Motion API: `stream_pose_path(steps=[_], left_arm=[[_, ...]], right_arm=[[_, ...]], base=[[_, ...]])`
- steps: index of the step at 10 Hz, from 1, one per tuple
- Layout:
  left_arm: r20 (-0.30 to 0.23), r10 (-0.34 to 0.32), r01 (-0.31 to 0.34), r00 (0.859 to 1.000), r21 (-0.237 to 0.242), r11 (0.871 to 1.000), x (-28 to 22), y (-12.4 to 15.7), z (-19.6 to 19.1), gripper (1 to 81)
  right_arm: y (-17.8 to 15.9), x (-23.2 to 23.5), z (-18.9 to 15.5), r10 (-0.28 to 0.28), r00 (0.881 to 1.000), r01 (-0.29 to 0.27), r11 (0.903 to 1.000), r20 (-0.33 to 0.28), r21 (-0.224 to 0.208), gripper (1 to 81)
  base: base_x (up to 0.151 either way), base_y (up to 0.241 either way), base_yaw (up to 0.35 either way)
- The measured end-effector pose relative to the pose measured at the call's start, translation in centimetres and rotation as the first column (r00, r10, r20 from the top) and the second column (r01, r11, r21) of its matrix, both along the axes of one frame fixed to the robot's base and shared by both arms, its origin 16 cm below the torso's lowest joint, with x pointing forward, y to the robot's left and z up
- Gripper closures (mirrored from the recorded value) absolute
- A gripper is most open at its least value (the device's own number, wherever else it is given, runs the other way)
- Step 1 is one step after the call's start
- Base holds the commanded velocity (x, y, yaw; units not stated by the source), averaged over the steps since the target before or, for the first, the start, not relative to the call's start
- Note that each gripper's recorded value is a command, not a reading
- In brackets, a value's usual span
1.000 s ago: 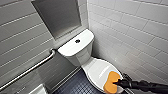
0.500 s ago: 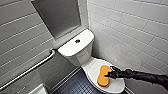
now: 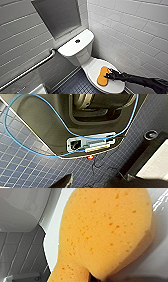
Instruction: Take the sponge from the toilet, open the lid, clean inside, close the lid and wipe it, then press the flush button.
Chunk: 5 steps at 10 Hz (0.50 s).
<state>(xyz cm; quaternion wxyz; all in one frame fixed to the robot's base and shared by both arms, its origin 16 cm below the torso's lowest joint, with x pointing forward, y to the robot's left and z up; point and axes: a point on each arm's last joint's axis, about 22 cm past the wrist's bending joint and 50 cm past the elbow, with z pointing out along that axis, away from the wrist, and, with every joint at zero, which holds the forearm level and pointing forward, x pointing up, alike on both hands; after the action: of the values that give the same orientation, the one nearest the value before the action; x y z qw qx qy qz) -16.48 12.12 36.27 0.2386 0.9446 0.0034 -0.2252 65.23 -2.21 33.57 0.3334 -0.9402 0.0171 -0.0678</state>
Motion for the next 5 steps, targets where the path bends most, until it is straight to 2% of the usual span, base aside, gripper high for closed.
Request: stream_pose_path(steps=[2, 5], left_arm=[[-0.004, 0.001, -0.001, 1.0, -0.001, 1.0, -0.3, -0.1, 0.2, 1.0], [-0.007, 0.002, -0.002, 1.0, -0.003, 1.0, -0.5, -0.2, 0.3, 1.0]], right_arm=[[-0.1, 1.3, -1.5, -0.052, 0.998, 0.053, 0.9983, 0.033, -0.027, 81.1], [-0.9, 1.7, -2.7, -0.105, 0.992, 0.107, 0.9939, 0.073, -0.027, 81.1]], base=[[0.0, 0.0, 0.0], [0.0, 0.0, 0.0]])
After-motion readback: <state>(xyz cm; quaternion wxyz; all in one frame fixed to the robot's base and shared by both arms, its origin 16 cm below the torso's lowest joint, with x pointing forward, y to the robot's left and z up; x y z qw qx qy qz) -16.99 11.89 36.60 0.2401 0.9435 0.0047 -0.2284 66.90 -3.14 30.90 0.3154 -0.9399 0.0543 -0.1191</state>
